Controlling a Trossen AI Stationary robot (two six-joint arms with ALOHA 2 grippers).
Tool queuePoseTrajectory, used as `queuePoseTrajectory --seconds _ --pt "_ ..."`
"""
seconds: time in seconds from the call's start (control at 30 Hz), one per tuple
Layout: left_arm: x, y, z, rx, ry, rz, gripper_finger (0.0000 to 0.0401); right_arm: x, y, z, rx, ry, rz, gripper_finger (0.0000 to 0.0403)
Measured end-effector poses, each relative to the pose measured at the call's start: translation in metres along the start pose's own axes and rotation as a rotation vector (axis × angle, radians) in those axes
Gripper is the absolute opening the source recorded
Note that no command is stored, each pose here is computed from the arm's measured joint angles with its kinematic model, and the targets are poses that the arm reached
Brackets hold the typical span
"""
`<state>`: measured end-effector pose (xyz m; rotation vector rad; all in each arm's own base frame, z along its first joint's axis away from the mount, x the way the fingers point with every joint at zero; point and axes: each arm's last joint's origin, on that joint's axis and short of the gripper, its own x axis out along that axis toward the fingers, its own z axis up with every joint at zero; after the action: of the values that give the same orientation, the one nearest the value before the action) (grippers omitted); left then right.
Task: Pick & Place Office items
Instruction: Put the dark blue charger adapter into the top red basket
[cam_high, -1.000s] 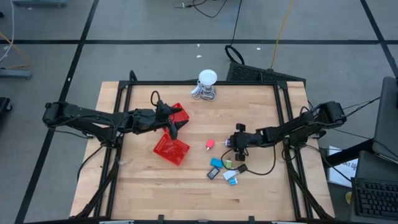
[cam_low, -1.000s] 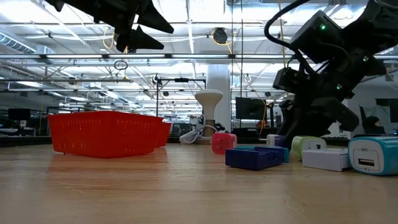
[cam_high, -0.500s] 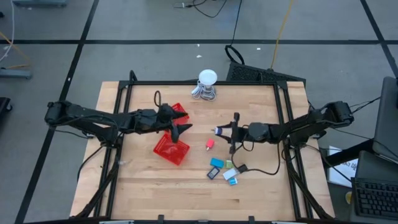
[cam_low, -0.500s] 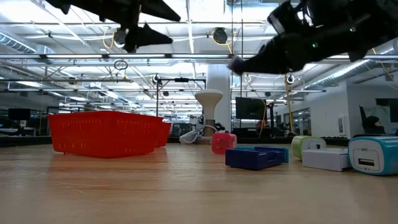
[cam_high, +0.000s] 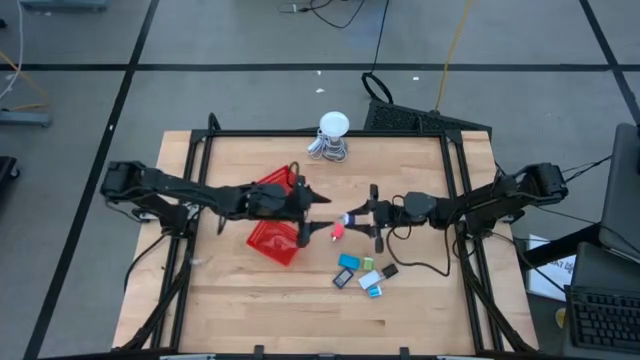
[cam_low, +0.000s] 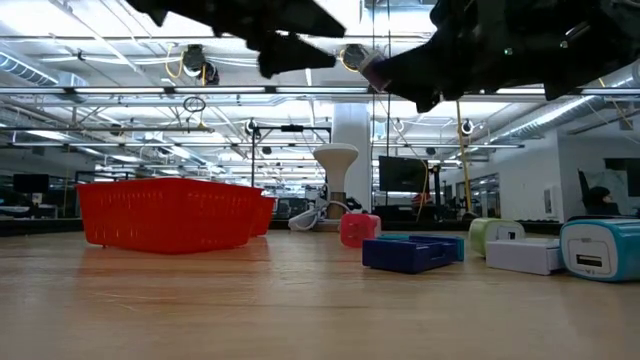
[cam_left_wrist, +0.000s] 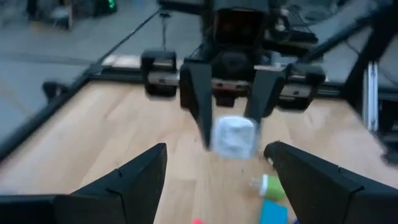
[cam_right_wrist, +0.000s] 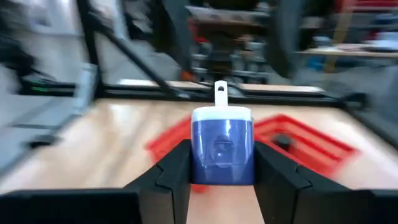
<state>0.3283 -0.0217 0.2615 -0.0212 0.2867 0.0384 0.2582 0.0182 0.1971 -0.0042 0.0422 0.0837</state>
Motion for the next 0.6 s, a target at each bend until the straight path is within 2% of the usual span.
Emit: queuePoseTrajectory --seconds 0.23,0.37,0.43,0.6 --pt "0.017 -0.019 0.001 0.303 0.004 -0.051 0.0281 0.000 0.003 0.003 0.110 -0.015 0.163 0.0125" --pt "0.025 -0.037 -0.004 0.576 0.009 -0.089 0.0273 -0.001 -0.001 0.005 0.200 -0.023 0.240 0.0125" --pt "0.028 -0.045 -0.008 0.680 0.033 -0.056 0.0267 -0.001 -0.003 0.005 0.220 -0.026 0.257 0.0125" --pt "0.039 -0.055 -0.009 0.815 0.067 0.059 0.0251 -0.001 -0.004 0.002 0.234 0.005 0.256 0.0125"
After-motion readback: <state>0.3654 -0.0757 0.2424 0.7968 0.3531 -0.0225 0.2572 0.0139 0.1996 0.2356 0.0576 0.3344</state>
